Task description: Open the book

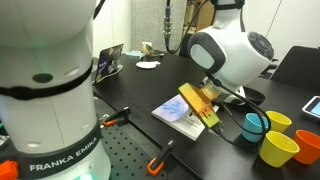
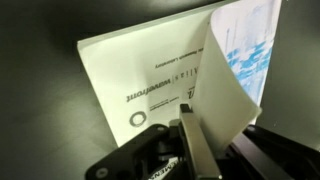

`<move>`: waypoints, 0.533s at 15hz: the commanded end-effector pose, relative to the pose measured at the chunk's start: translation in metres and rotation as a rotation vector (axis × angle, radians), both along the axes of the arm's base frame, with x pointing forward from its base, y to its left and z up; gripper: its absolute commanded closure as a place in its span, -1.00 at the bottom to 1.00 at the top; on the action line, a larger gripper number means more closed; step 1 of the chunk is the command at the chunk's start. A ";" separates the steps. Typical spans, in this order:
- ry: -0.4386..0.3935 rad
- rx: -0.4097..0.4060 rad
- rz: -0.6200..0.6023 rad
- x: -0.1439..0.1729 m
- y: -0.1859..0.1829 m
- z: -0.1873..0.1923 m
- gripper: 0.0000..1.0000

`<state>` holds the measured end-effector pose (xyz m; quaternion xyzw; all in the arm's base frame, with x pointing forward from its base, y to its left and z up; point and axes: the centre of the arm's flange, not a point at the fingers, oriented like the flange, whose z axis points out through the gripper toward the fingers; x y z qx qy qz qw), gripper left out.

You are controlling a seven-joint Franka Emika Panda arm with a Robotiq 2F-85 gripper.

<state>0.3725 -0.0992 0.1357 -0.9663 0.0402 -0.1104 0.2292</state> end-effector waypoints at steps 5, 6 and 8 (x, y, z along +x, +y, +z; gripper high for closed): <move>-0.129 -0.086 0.042 -0.031 0.066 0.055 0.73; -0.149 -0.091 0.037 -0.032 0.073 0.061 0.73; -0.165 -0.087 0.038 -0.034 0.086 0.070 0.71</move>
